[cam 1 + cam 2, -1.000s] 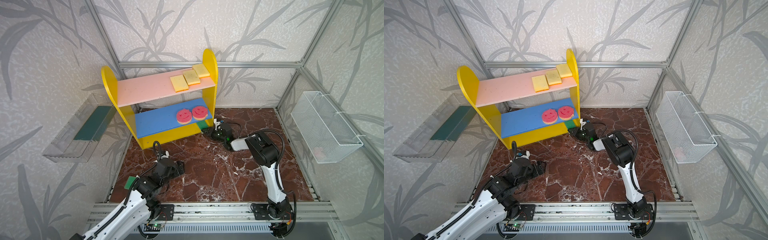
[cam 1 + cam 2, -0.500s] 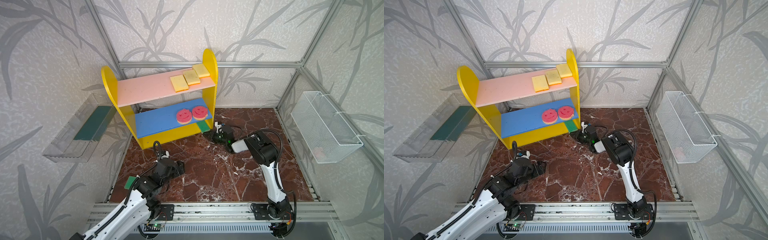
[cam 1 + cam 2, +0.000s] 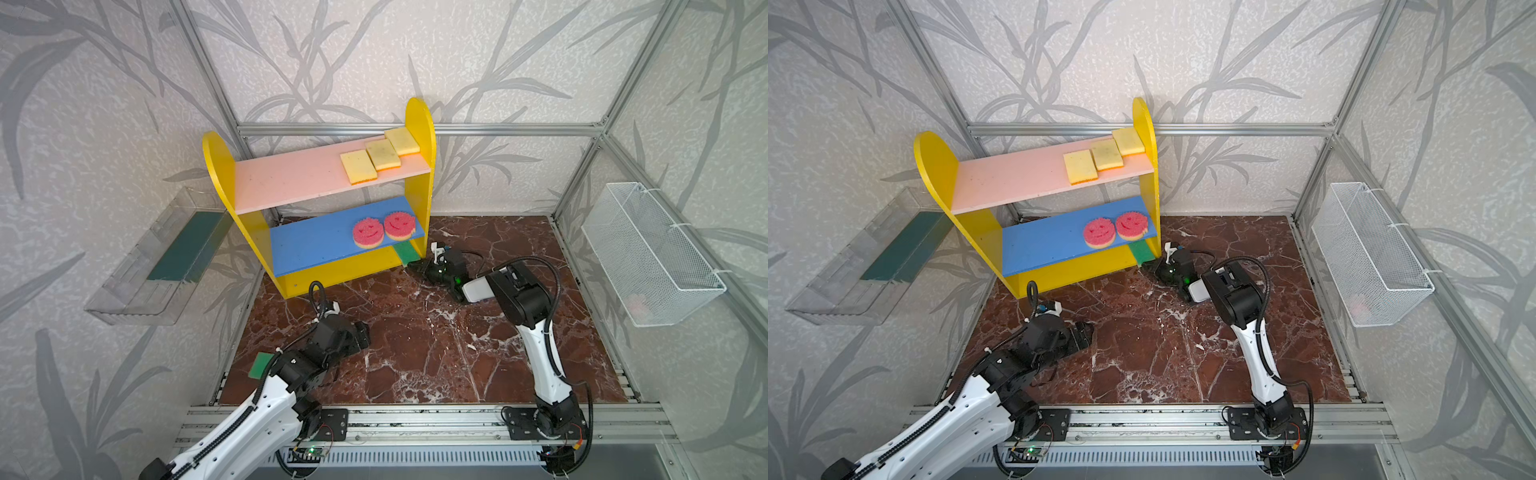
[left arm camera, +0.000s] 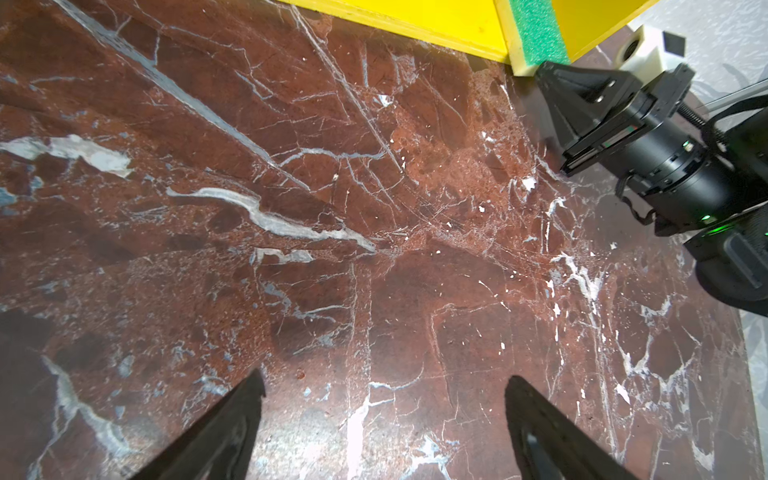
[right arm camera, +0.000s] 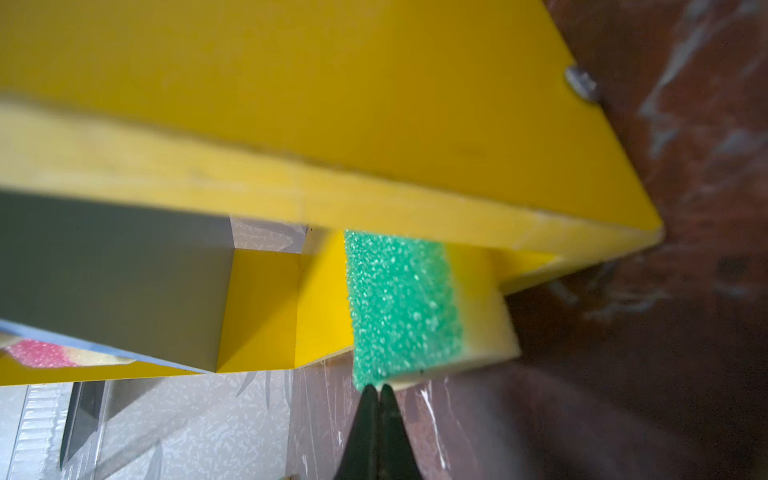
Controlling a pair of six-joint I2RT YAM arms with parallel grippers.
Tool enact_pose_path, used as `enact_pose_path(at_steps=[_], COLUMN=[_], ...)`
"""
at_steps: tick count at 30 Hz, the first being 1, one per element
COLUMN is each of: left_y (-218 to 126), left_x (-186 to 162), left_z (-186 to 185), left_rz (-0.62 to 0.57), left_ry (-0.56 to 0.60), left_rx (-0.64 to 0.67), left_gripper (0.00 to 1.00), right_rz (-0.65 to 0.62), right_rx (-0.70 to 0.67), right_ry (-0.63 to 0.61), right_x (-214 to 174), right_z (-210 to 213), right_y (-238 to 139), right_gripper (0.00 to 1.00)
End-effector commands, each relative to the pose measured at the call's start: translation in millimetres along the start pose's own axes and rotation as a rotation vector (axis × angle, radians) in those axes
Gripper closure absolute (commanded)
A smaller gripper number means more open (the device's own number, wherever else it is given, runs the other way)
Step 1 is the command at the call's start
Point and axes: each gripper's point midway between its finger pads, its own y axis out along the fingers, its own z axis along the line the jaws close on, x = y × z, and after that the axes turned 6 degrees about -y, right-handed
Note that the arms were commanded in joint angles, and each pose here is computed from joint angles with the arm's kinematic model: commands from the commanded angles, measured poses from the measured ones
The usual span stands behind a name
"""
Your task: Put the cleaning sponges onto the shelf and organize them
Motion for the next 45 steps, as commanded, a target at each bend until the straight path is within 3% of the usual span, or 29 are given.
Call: enact_pose_path(at_steps=[1,14,20,24,31,38,42,45], left_y=[-3,-6,-20,-28,-28,-35,-36,-39], left_x=[11,14,26,36,45,52,56,58], left_z=[-8,-5,4,27,75,129,149,162], left_rz=[-0.036,-0.034,-0.055,-0.086,-0.132,-0.183,-0.229,-0.25], left_ry=[-0.005,-0.019,-0.045,-0.103,-0.227,-0.385,-0.498,-0.566], left_rx=[-0.019,-0.003,0.042,0.159,0.349,0.572,0.603,0.63], left_gripper=[0.08,0.08,0.06,0.04,0.05,0.01,0.0,0.01], right_rz=[-0.011,-0.015,0.002,0.028,0.068,0.124,0.162,0.187], right_rx=[-0.005,0.009,0.04,0.075,0.117,0.089,0.051,0.014], right_ry=[-0.005,-0.013,-0.06,-0.075,-0.077,-0.092,-0.123,-0.175], right_x=[7,16,11,-1,-28,-60,-75,-84], right_z=[-6,-3,20,33,50,48,50,54], right_y=[6,11,-7,-26,-65,-104,-124,-141], right_gripper=[0.99,0.98,0.78,0.63,0.53,0.47,0.42,0.31])
